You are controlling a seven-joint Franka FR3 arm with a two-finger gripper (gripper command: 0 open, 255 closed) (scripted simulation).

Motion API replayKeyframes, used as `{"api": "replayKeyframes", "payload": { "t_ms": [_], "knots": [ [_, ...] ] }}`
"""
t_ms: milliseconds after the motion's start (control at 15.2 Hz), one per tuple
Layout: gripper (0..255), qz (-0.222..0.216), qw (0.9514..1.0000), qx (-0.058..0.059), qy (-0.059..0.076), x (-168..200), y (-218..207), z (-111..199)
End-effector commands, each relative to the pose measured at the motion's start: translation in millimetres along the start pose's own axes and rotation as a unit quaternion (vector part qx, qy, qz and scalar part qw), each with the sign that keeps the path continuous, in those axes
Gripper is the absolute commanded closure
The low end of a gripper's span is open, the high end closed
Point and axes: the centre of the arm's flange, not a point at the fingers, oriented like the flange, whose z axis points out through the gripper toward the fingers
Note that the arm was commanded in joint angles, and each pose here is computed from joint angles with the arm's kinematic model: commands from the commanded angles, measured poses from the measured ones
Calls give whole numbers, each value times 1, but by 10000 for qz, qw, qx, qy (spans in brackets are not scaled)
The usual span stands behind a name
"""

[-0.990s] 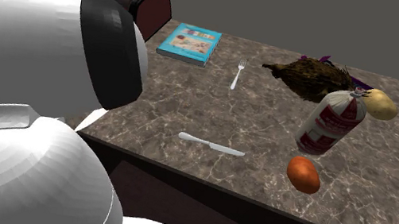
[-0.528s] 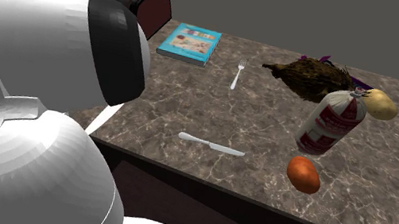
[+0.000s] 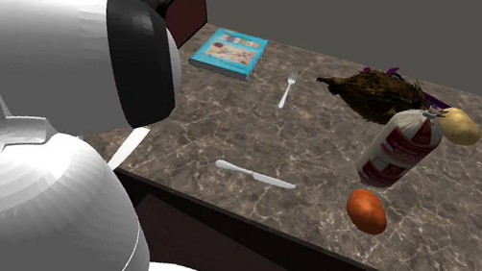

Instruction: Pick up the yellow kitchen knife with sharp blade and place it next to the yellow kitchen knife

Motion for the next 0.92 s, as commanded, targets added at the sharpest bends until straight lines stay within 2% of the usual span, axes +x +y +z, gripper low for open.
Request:
{"api": "replayKeyframes", "payload": {
  "t_ms": [0, 66, 330, 858],
  "knots": [
    [0, 0, 10000, 0, 0, 0, 0, 0],
    [0, 0, 10000, 0, 0, 0, 0, 0],
    [0, 0, 10000, 0, 0, 0, 0, -50],
    [0, 0, 10000, 0, 0, 0, 0, -50]
  ]
}}
